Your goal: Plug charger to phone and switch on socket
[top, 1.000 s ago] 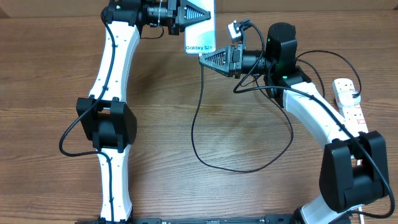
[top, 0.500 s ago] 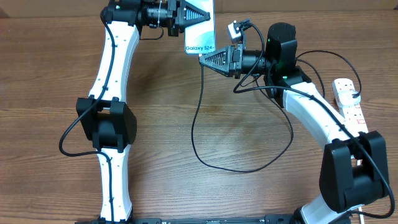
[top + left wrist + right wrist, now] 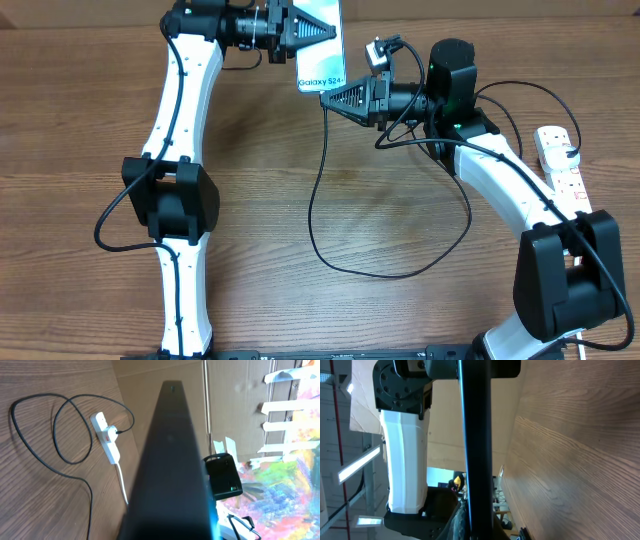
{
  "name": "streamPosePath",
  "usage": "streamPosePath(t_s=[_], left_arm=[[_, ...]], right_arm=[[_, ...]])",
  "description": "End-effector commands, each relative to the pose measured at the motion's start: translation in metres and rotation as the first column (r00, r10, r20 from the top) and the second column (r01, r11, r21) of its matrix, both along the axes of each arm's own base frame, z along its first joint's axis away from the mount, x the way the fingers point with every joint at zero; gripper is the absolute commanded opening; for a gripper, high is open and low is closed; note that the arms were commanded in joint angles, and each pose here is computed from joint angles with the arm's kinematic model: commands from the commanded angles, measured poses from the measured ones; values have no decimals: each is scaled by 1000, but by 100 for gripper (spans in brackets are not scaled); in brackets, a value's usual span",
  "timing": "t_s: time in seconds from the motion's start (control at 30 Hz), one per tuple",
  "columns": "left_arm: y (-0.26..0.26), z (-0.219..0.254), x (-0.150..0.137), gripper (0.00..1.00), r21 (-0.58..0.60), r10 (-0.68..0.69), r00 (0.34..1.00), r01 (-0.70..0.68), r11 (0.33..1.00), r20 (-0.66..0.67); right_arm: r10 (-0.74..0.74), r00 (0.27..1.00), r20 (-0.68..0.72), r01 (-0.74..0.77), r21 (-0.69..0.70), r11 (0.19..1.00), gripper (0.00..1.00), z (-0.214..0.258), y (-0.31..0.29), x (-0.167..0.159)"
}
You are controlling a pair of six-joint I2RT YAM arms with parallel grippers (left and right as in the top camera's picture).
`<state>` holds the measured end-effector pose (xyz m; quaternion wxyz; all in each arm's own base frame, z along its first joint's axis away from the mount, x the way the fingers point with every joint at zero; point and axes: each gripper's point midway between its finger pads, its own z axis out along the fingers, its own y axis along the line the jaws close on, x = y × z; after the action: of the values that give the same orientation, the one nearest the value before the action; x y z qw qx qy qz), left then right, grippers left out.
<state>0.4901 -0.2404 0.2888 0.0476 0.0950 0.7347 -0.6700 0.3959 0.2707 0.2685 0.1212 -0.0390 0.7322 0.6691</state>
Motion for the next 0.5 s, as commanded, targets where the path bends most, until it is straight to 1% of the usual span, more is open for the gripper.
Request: streamPosePath(t_s=[0.0,0.13,0.17,0.27,0.37,0.47], left_arm=[[-27,22,-34,4,-93,-135,989,141,986,68],[-27,21,-35,4,-93,-135,989,141,986,67],[-27,21,-35,4,-93,-136,988,142,985,67],[-28,21,-35,4,-93,-137,988,143,985,67],[-28,21,-35,4,-93,-138,988,144,985,68],[-28,21,-35,4,-93,-138,988,144,985,69]], right_arm=[[-231,967,109,232,8,973,4,24,-16,42],[-239,963,122,239,14,971,4,27,-16,43],[-239,964,121,239,14,971,6,27,-16,43],[-237,964,121,237,13,971,29,27,-16,43],[-226,967,120,226,14,974,45,27,-16,41],[-199,973,117,199,15,980,68,27,-14,36]])
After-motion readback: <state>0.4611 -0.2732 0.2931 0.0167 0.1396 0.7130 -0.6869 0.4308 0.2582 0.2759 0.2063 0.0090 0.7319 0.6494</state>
